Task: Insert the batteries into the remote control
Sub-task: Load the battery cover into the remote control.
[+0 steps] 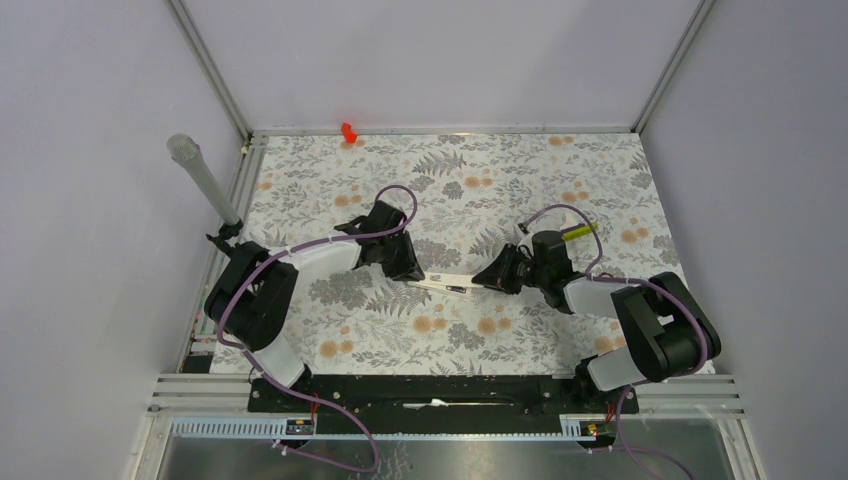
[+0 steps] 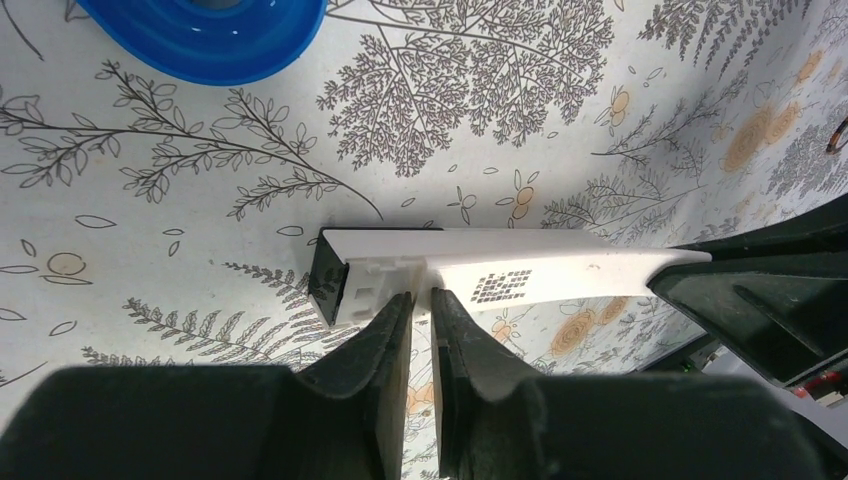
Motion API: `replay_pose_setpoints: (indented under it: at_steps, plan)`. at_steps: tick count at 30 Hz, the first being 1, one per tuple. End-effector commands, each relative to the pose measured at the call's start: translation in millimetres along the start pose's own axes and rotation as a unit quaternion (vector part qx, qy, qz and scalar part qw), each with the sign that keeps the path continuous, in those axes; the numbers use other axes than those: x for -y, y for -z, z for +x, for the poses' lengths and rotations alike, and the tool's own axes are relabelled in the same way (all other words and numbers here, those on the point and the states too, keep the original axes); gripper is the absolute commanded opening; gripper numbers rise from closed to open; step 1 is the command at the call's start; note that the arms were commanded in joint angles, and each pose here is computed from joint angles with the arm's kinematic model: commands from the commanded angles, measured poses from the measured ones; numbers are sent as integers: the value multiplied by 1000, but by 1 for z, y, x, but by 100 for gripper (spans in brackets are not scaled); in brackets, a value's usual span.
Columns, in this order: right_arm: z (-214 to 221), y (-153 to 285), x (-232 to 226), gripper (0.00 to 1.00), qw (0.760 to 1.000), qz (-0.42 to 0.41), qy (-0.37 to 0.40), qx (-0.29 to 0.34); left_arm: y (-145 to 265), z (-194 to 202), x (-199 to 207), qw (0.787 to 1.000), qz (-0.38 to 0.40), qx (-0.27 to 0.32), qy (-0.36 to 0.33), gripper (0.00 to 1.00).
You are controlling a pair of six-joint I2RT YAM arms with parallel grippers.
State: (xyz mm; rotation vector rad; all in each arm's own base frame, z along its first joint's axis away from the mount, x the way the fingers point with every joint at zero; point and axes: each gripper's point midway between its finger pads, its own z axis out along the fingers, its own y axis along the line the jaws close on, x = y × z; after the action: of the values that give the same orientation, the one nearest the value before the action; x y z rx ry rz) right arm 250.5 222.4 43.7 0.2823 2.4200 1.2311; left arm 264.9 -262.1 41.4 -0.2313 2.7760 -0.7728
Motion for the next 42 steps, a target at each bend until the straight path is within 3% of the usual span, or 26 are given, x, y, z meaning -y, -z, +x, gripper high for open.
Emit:
replay_pose_setpoints:
  at_steps: [1, 3, 6, 10, 14, 23, 24, 26, 32, 42]
  plan:
    - [-3, 2, -12, 10, 999, -33, 13, 7, -5, 2, -19, 999, -46, -1, -9, 17]
    - [-3, 3, -11, 0, 999, -29, 9, 9, -2, -1, -16, 999, -43, 6, -9, 17]
    - [-4, 8, -15, 0, 999, -32, 9, 16, 8, -11, -3, 999, -25, 26, -13, 21]
    - [-6, 20, -26, 0, 999, -42, 7, 34, 37, -34, 33, 996, 26, 76, -29, 43]
    - [-12, 36, -41, 0, 996, -55, 3, 66, 71, -57, 60, 990, 64, 122, -39, 58]
    - [-15, 31, -54, 0, 992, -93, -57, 69, 83, -62, 23, 989, 57, 133, -23, 78]
    - [-16, 29, -55, 0, 991, -94, -60, 67, 83, -60, 19, 990, 56, 130, -21, 86]
    - [-15, 23, -59, 0, 992, -94, -60, 60, 81, -57, 13, 990, 57, 124, -20, 94]
    - [-10, 5, -62, 0, 991, -101, -75, 40, 71, -50, 3, 992, 62, 106, -7, 96]
    - [-2, -11, -46, 0, 991, -86, -102, 14, 45, -34, -5, 996, 73, 56, 18, 77]
